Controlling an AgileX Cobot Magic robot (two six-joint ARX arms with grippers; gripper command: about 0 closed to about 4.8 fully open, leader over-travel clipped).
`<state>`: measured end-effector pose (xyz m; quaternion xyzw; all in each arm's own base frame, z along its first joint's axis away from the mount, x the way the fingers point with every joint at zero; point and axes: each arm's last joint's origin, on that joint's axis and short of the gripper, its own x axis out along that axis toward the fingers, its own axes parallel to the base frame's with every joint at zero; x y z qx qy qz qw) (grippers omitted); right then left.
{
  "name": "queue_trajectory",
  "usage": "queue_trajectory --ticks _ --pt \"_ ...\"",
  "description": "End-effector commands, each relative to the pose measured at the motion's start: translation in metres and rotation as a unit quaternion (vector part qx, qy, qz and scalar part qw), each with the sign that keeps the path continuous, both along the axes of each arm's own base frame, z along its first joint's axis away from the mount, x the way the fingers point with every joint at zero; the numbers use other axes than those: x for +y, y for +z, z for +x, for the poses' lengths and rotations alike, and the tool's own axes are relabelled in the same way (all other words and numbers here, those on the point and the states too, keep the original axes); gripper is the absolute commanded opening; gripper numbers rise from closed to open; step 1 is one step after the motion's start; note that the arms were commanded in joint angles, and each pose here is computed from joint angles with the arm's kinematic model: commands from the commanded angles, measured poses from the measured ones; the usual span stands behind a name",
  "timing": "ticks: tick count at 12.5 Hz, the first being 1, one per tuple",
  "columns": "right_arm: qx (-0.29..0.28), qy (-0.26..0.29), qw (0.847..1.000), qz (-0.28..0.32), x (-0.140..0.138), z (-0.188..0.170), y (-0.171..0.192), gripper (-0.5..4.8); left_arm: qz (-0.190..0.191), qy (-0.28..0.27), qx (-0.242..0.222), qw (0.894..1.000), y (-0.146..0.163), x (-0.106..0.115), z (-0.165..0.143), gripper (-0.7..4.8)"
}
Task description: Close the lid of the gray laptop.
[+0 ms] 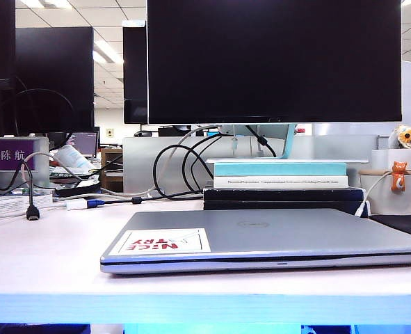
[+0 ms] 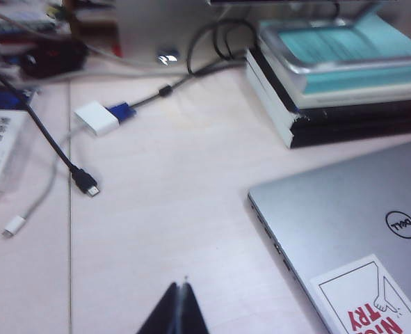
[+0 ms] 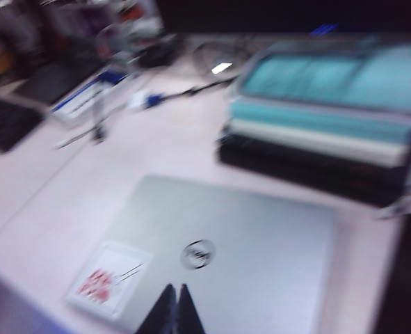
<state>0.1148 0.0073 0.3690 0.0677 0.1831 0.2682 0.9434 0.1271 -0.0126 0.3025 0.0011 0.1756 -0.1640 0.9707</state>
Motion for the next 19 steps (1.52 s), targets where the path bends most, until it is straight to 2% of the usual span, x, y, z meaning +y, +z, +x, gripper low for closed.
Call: queue_trajectory --ticks 1,3,5,6,7,8,9,10,11,12,13,14,18,19 --pt "-0.049 -0.022 0.998 -0.012 0.001 -0.025 0.008 -0.06 -0.010 0.010 -0.031 0.999 0.003 0.001 -0.010 -0.05" --pt "-0.091 -0.058 0.994 -0.026 0.002 -0.059 0.001 -0.06 -0.011 0.005 -0.065 0.998 -0.007 0.001 -0.023 -0.05" --pt "-0.128 -0.105 0.986 -0.003 0.004 -0.098 -0.031 -0.06 -0.010 0.021 -0.087 0.996 -0.028 0.002 -0.040 -0.05" --pt "-0.134 -0.117 0.984 -0.002 0.003 -0.102 -0.036 -0.06 -0.007 0.033 -0.094 0.995 -0.029 0.003 -0.043 -0.05" --pt "-0.166 -0.158 0.973 -0.001 0.002 -0.112 -0.051 -0.06 -0.012 0.076 -0.125 0.989 -0.031 0.006 -0.054 -0.05" --pt "-0.173 -0.208 0.962 0.036 -0.001 -0.109 -0.061 -0.06 -0.023 0.100 -0.155 0.983 -0.037 0.007 -0.062 -0.05" --pt "-0.185 -0.209 0.959 0.048 -0.002 -0.096 -0.068 -0.06 -0.053 0.126 -0.170 0.976 -0.050 0.009 -0.065 -0.05" --pt "-0.203 -0.209 0.955 0.059 -0.003 -0.085 -0.076 -0.06 -0.073 0.159 -0.173 0.969 -0.060 0.010 -0.063 -0.05" --pt "-0.220 -0.218 0.948 0.068 -0.005 -0.068 -0.091 -0.06 -0.076 0.171 -0.156 0.970 -0.075 0.011 -0.055 -0.05" --pt "-0.227 -0.241 0.940 0.079 -0.008 -0.049 -0.115 -0.06 -0.058 0.171 -0.163 0.970 -0.090 0.011 -0.047 -0.05" --pt "-0.226 -0.243 0.940 0.083 -0.009 -0.037 -0.137 -0.06 -0.024 0.164 -0.172 0.971 -0.101 0.011 -0.042 -0.05" --pt "-0.208 -0.255 0.940 0.090 -0.011 -0.025 -0.168 -0.06 -0.013 0.163 -0.164 0.973 -0.112 0.010 -0.038 -0.05" --pt "-0.160 -0.275 0.945 0.073 -0.012 -0.018 -0.198 -0.06 0.018 0.202 -0.149 0.968 -0.134 0.013 -0.033 -0.05" --pt "-0.145 -0.300 0.941 0.054 -0.014 -0.018 -0.202 -0.06 0.020 0.202 -0.142 0.969 -0.139 0.013 -0.031 -0.05"
